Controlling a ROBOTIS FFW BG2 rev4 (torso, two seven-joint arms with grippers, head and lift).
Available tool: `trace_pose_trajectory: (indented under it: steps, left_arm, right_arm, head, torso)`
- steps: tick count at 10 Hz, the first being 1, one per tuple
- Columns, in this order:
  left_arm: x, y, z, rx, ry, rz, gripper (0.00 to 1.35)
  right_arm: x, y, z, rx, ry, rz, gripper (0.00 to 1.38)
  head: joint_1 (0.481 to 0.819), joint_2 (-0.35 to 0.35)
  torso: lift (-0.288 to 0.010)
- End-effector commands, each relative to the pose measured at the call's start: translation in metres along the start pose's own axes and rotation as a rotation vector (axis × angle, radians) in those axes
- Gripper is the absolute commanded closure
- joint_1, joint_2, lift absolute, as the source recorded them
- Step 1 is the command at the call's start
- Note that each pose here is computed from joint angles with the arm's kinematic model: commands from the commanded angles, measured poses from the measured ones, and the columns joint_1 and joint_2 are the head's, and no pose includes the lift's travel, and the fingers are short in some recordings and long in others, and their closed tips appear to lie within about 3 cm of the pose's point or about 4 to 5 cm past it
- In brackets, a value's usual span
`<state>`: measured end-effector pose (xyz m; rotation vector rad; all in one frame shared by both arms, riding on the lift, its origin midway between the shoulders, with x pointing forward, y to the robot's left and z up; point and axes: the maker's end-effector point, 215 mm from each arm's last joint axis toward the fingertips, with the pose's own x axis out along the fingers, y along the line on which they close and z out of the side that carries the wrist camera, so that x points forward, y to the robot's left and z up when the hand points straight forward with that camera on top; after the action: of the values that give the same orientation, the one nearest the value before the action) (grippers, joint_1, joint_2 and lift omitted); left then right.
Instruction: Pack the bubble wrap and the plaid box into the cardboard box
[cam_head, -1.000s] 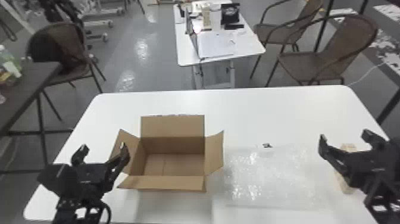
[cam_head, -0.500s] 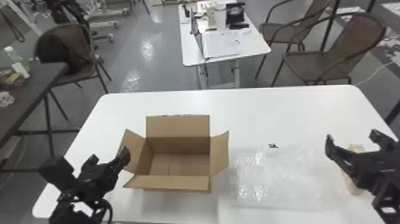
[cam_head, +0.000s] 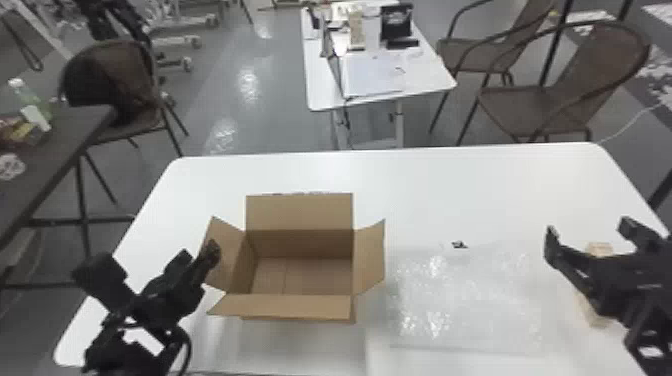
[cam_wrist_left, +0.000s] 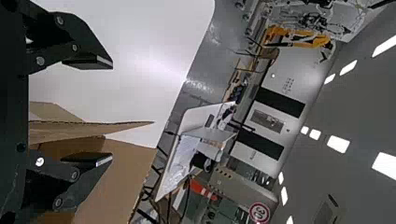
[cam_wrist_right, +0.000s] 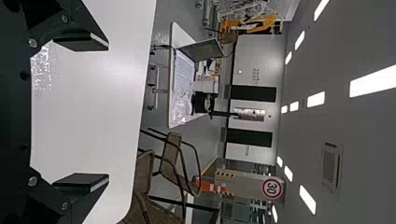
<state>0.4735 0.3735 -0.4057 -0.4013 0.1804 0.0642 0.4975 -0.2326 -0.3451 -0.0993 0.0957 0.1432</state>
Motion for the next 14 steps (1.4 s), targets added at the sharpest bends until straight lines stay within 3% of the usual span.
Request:
trace_pose_trajectory:
  steps: [1,2,3,9,11,14]
  left_arm:
    - [0.000,0.001,0.002,0.000,-0.008,0.003,1.00]
    - [0.000,0.001,0.002,0.007,-0.008,0.004,1.01]
    - [0.000,0.001,0.004,0.024,-0.014,0.006,1.21]
    - [0.003,-0.005,0.001,0.020,-0.007,-0.021,1.22]
    - [0.003,-0.006,0.003,0.025,-0.017,-0.026,1.22]
    - [0.004,-0.008,0.003,0.032,-0.018,-0.029,1.22]
  right_arm:
    - [0.000,0.000,0.000,0.001,0.000,0.001,0.28]
    - [0.000,0.000,-0.002,0.001,0.004,0.002,0.28]
    - [0.000,0.002,-0.003,0.002,0.005,0.007,0.28]
    - [0.003,0.007,-0.004,0.004,0.008,0.020,0.28]
    - [0.013,0.017,-0.004,-0.002,0.048,0.030,0.28]
    - [0.025,0.028,-0.011,0.051,0.155,0.060,0.28]
  head:
    - [0.695,0.160]
    - [0.695,0.162]
    - [0.695,0.163]
    - [0.695,0.162]
    - [0.695,0.166]
    - [0.695,0.176]
  torso:
    - [-0.064]
    - [-0.064]
    - [-0.064]
    - [-0.064]
    - [-0.064]
    - [-0.064]
